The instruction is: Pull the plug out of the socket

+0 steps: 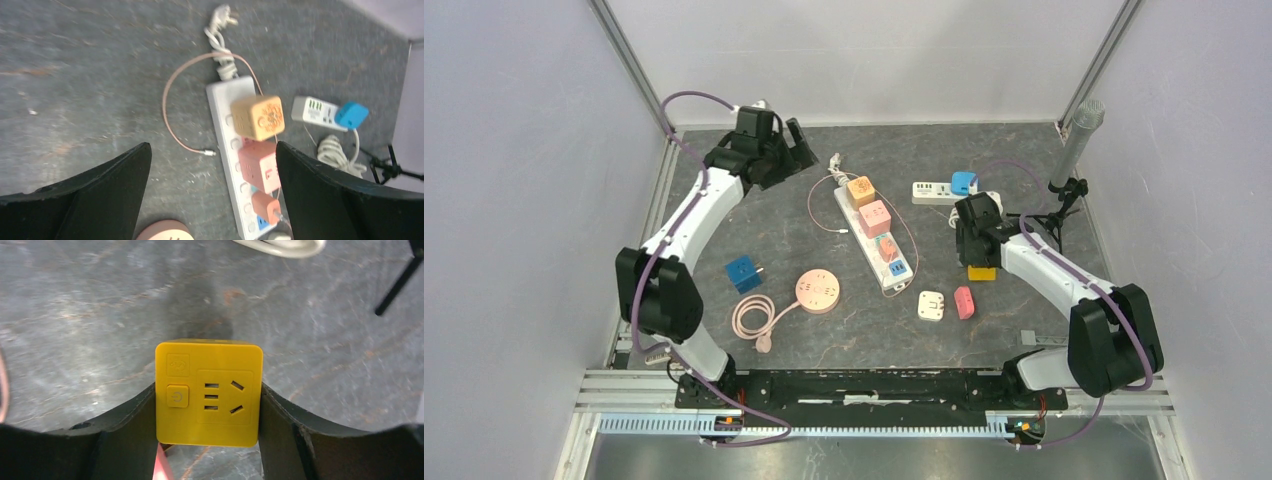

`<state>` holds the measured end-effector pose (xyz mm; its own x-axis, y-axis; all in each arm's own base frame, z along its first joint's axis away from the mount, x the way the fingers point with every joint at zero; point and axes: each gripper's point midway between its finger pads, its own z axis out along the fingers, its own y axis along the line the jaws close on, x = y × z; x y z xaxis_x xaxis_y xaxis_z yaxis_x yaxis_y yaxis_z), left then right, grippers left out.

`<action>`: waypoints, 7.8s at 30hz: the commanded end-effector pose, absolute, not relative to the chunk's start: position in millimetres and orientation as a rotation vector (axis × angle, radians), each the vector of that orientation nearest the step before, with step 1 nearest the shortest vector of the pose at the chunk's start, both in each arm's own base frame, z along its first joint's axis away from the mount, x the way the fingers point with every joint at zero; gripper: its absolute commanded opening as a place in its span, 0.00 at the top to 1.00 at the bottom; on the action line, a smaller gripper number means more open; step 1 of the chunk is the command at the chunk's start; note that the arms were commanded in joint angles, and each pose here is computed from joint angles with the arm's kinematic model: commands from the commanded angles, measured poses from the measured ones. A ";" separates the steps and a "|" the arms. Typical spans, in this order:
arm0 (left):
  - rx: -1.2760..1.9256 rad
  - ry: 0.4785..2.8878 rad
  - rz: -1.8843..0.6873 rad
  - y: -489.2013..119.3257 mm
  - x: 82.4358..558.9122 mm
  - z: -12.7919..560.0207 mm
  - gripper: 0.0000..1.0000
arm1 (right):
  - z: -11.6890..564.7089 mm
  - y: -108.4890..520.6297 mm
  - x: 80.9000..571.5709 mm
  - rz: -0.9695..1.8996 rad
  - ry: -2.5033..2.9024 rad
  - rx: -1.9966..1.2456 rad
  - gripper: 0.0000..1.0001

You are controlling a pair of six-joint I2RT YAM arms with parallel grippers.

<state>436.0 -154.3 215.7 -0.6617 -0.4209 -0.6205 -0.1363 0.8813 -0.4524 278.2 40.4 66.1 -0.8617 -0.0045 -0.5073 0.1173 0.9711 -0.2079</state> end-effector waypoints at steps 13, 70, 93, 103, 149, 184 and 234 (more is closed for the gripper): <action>-0.691 2.104 -0.434 -69.1 428.5 244.2 0.00 | 74.9 22.1 289.9 -0.436 2.534 0.144 0.24; -0.215 2.613 -1.050 -289.1 378.0 114.0 0.14 | 82.9 261.8 322.5 0.273 2.385 -0.579 0.73; -0.170 2.804 -0.647 -250.6 347.8 26.6 0.40 | 139.7 311.0 324.9 0.599 2.171 -0.646 1.00; -0.166 2.865 -0.533 -235.3 337.1 7.0 0.42 | 126.9 288.1 336.3 0.257 2.200 -0.652 1.00; -0.057 2.879 -0.550 -241.9 344.8 22.3 0.32 | 142.8 189.3 366.1 0.012 2.252 -0.340 1.00; 0.019 2.496 -0.644 -243.9 395.8 145.0 0.00 | 74.8 47.9 272.2 -0.303 2.465 0.038 0.96; -0.246 2.477 -0.629 -202.9 395.5 140.2 0.00 | 159.8 252.5 357.2 0.610 2.124 -0.373 0.03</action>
<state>393.2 -200.5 137.6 -0.8222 -0.2455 -0.5135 0.0091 0.8964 -0.4431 334.5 235.3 143.2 -0.6153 -0.0381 -0.7874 -0.4900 0.8009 0.3441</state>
